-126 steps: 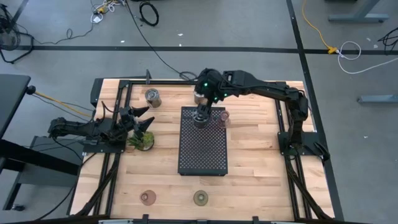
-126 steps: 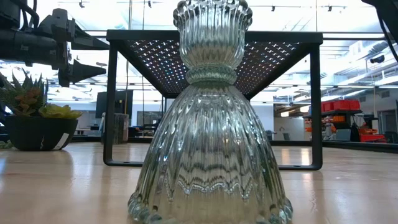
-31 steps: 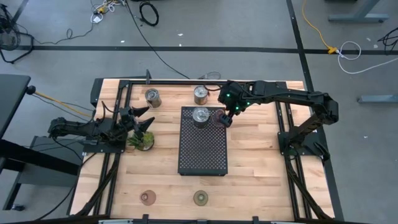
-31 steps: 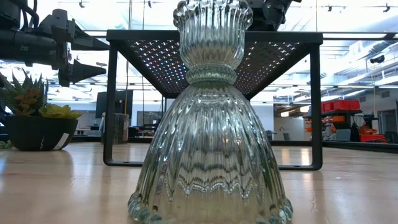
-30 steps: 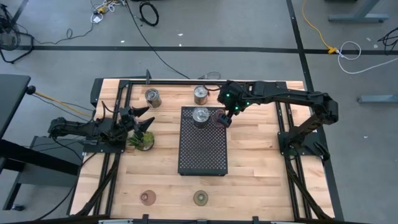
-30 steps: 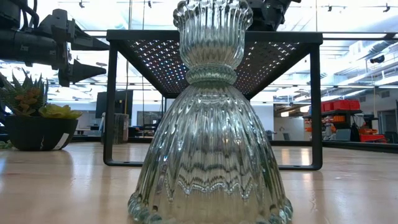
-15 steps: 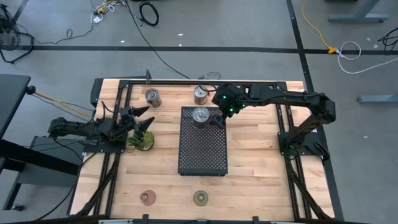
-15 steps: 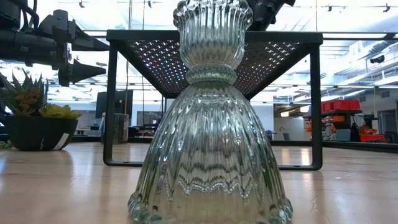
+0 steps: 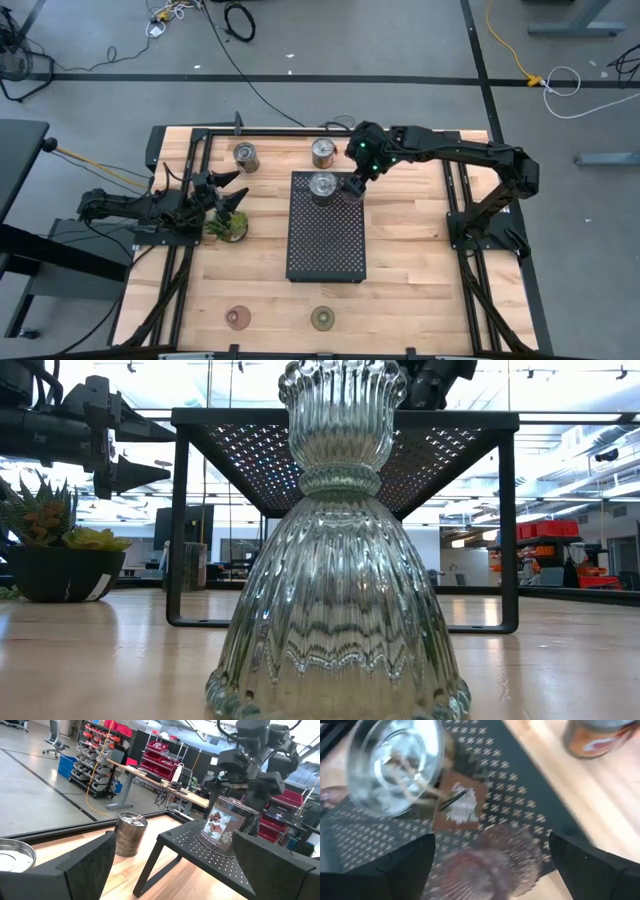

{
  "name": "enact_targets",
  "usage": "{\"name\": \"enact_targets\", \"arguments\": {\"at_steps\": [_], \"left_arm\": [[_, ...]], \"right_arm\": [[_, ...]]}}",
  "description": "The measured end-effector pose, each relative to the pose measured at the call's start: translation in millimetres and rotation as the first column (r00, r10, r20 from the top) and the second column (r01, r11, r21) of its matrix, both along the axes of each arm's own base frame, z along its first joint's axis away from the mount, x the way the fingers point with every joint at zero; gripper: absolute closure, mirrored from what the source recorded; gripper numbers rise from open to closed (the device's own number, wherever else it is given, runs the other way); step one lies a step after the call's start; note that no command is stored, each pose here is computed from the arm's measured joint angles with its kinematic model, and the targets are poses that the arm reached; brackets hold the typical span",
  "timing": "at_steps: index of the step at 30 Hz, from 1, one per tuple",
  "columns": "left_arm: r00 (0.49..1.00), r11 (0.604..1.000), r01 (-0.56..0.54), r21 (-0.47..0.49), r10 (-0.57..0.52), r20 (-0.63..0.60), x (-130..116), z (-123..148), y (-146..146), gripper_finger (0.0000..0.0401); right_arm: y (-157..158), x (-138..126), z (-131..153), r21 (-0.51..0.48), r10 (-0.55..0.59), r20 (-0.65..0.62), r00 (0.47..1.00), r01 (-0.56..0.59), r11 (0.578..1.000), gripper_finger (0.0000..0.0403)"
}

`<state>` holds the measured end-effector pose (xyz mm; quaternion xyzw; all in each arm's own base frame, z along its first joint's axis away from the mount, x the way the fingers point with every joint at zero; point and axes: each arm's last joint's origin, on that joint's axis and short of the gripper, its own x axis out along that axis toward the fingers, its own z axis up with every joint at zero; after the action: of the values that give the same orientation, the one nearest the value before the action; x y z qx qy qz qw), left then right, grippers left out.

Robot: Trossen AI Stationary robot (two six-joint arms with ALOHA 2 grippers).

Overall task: Pick & Place candle stick holders
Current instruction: Adjust the pink glass candle holder on the shelf

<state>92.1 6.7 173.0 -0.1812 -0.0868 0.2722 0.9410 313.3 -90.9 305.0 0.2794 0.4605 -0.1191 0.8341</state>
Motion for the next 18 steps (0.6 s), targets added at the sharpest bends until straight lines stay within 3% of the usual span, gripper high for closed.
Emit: {"name": "enact_targets", "arguments": {"at_steps": [7, 13, 18], "left_arm": [[1.0, 1.0, 0.0, 0.0, 0.0, 0.0, 0, 0, 0, 0.0002], [1.0, 1.0, 0.0, -0.001, 0.0, 0.0, 0, 0, 0, 0.0002], [1.0, 1.0, 0.0, -0.001, 0.0, 0.0, 0, 0, 0, 0.0002]], "right_arm": [[2, 0, 3, 0.063, 0.045, 0.036, 0.998, -0.047, 0.997, 0.0017], [3, -4, 2, 0.051, 0.08, 0.004, 0.997, -0.08, 0.996, 0.0017], [5, -11, 14, 0.029, 0.083, 0.05, 0.995, -0.085, 0.996, 0.0017]]}}
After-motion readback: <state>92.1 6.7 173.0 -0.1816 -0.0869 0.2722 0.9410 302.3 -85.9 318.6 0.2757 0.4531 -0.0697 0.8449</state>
